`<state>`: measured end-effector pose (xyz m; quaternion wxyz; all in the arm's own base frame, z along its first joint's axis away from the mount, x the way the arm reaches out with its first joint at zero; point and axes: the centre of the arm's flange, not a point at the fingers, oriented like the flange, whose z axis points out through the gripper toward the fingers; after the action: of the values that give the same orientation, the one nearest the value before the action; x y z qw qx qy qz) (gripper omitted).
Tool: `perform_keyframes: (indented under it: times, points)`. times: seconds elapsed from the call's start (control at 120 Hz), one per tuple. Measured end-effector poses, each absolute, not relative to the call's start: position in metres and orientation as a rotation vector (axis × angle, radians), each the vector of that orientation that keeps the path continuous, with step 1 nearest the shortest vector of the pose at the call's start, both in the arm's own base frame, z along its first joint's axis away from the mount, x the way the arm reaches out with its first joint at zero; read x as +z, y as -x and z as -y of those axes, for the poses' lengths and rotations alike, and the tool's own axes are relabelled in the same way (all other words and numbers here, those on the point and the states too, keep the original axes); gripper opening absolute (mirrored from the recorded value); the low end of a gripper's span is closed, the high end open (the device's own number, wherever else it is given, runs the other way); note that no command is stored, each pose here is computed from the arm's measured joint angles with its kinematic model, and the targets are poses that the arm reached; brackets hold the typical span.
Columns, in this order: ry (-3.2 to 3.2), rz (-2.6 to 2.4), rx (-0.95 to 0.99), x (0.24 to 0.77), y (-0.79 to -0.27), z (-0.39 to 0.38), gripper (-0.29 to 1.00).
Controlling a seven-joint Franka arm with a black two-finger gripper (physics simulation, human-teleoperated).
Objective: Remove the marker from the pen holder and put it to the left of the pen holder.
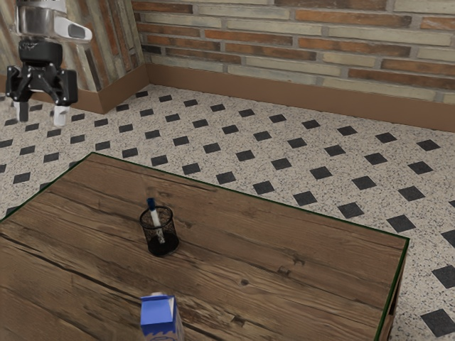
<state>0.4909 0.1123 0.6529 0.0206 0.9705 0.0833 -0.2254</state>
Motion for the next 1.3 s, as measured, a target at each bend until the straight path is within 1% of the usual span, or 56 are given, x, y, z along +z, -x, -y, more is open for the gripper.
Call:
perform_keyframes:
  times: [0.075, 0.108, 0.142, 0.175, 0.2, 0.233, 0.267, 0.317, 0.417, 0.483, 0.6, 0.692, 0.892, 1.075, 1.125, 1.242, 1.3]
  points:
    - [-3.067, -0.295, -0.483, 0.653, -0.507, -0.138, 0.69]
    - [-3.095, -0.268, -0.433, 0.651, -0.516, -0.132, 0.69]
    - [-3.119, -0.232, -0.418, 0.637, -0.531, -0.122, 0.69]
    - [-3.130, -0.187, -0.457, 0.603, -0.549, -0.109, 0.69]
    - [-3.116, -0.153, -0.514, 0.564, -0.557, -0.098, 0.69]
    - [-3.091, -0.121, -0.578, 0.514, -0.560, -0.087, 0.69]
    - [-3.073, -0.106, -0.597, 0.479, -0.560, -0.081, 0.68]
    - [-3.063, -0.096, -0.575, 0.446, -0.560, -0.074, 0.68]
    - [-3.058, -0.093, -0.483, 0.411, -0.562, -0.063, 0.68]
    - [-3.053, -0.105, -0.418, 0.397, -0.563, -0.059, 0.68]
    - [-3.051, -0.117, -0.268, 0.391, -0.576, -0.047, 0.68]
    - [-3.061, -0.143, -0.201, 0.379, -0.586, -0.048, 0.68]
    - [-3.015, -0.281, -0.154, 0.342, -0.596, -0.066, 0.68]
    - [-2.982, -0.351, -0.107, 0.340, -0.597, -0.078, 0.68]
    - [-2.979, -0.354, -0.095, 0.342, -0.598, -0.078, 0.62]
    - [-2.974, -0.355, -0.074, 0.347, -0.598, -0.077, 0.34]
    - [-2.971, -0.359, -0.080, 0.346, -0.596, -0.078, 0.22]
